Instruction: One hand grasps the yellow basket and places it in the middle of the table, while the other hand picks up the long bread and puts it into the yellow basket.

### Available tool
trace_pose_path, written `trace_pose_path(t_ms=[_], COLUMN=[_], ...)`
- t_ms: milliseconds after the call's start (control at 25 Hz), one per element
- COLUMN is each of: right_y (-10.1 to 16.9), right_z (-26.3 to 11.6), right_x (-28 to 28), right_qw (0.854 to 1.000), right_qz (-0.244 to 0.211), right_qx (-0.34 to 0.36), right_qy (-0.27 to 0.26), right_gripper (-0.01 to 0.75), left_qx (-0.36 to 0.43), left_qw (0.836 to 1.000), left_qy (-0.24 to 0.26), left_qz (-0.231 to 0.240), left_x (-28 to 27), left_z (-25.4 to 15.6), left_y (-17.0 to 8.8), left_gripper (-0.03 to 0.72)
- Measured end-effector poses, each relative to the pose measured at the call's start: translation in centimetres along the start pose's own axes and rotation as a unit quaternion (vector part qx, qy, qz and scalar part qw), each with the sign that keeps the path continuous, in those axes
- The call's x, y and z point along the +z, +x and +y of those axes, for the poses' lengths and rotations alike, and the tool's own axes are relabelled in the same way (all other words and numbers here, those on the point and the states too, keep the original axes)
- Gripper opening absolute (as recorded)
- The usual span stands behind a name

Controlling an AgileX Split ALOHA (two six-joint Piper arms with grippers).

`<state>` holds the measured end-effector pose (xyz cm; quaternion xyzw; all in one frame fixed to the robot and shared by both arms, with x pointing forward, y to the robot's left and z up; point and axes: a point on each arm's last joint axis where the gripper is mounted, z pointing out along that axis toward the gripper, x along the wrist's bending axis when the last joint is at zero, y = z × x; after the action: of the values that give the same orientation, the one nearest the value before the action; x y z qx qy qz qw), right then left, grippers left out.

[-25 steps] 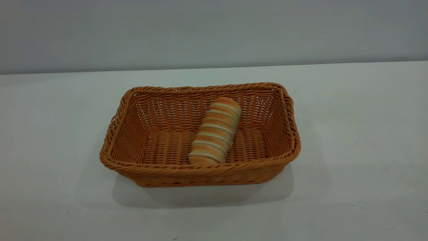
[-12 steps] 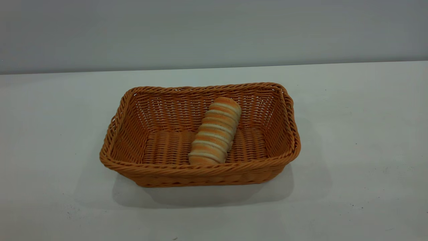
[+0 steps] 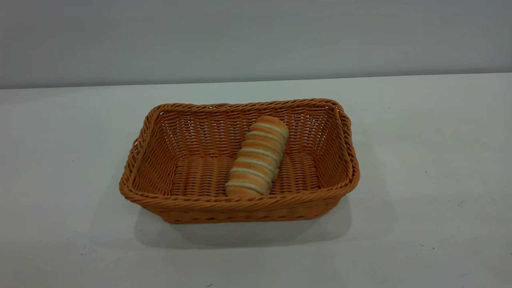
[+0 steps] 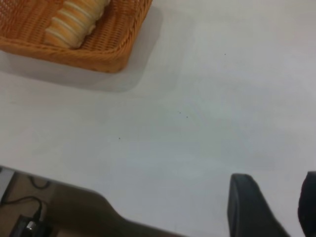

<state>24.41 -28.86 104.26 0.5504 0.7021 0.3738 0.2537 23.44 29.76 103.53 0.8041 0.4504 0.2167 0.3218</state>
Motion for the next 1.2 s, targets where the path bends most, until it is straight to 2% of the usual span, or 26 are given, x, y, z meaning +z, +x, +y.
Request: trace_pose_path(t_ms=[440, 1200], right_y=[0.00, 0.01], right_z=[0.00, -0.01], right_x=[0.00, 0.00], right_qw=[1.000, 1.000], right_qz=[0.000, 0.000], right_qx=[0.000, 0.001], right_qy=[0.000, 0.000], right_gripper=[0.237, 0.237], left_qx=[0.003, 0.003], left_qw=[0.999, 0.999], left_qy=[-0.043, -0.050], left_qz=[0.006, 0.007], left_x=[-0.81, -0.93], left_z=[-0.91, -1.07], left_y=[-0.17, -0.21], left_gripper=[0.436, 0.436])
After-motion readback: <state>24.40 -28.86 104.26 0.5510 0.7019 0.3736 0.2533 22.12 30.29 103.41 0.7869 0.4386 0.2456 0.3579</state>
